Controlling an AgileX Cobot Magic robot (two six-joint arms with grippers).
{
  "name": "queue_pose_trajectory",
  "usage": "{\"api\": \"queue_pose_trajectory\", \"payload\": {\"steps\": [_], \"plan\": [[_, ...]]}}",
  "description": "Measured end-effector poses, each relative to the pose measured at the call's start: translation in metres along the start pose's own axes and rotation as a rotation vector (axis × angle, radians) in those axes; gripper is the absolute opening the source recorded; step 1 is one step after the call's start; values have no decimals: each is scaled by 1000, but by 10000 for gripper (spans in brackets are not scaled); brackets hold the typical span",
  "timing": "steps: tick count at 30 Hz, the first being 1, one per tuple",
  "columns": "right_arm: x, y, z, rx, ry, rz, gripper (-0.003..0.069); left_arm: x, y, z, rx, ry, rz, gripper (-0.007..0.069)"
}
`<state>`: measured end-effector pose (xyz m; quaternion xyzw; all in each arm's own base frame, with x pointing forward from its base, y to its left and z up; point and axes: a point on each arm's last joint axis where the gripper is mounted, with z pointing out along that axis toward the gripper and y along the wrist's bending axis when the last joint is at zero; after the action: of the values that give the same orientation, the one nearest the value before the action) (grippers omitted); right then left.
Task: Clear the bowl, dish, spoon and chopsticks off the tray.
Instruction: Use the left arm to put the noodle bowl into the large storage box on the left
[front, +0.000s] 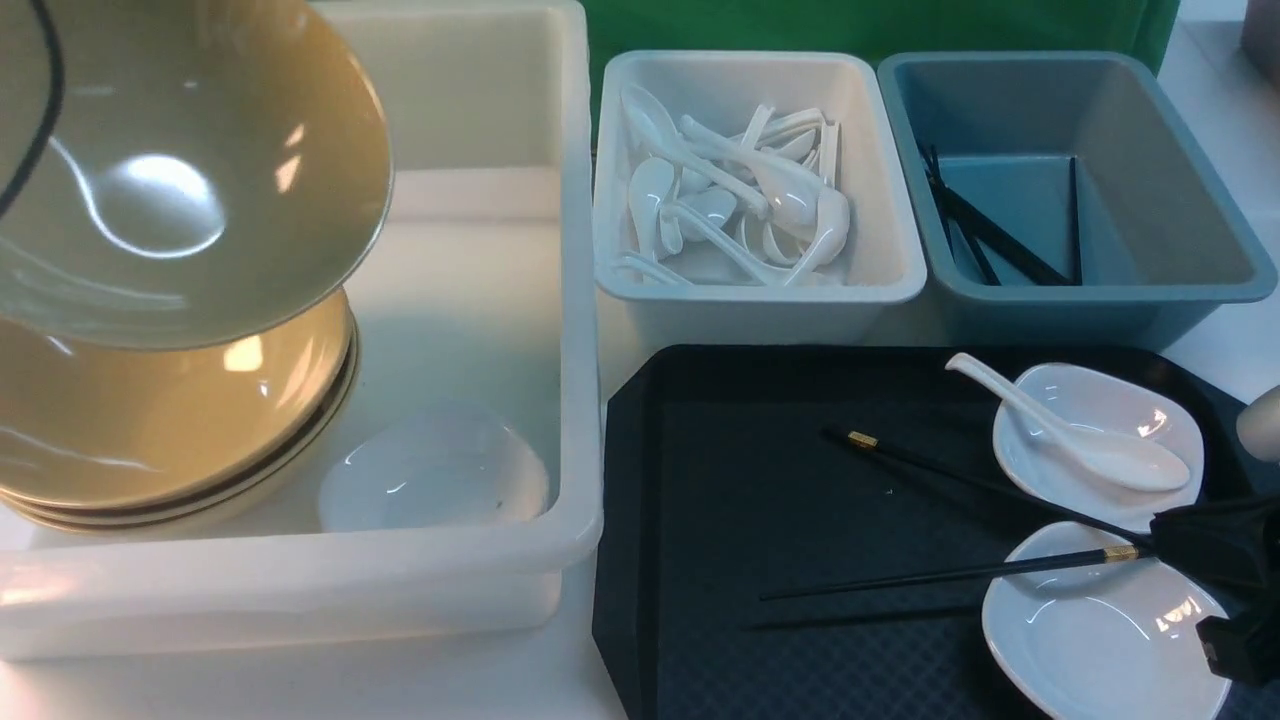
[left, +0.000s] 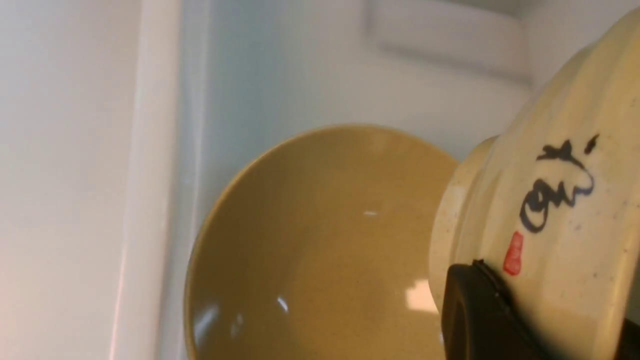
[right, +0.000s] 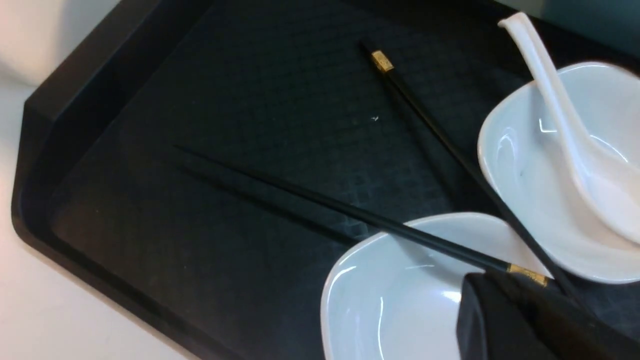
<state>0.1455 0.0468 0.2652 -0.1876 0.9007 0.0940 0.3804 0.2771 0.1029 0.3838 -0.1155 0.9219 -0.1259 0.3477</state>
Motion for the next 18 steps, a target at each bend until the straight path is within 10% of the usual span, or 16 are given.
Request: {"api": "queue_pose_trajectory", "payload": {"steps": [18], "plan": [[-2, 0, 0, 2, -17, 7, 46, 56, 50, 59, -131, 4, -184, 8]]}}
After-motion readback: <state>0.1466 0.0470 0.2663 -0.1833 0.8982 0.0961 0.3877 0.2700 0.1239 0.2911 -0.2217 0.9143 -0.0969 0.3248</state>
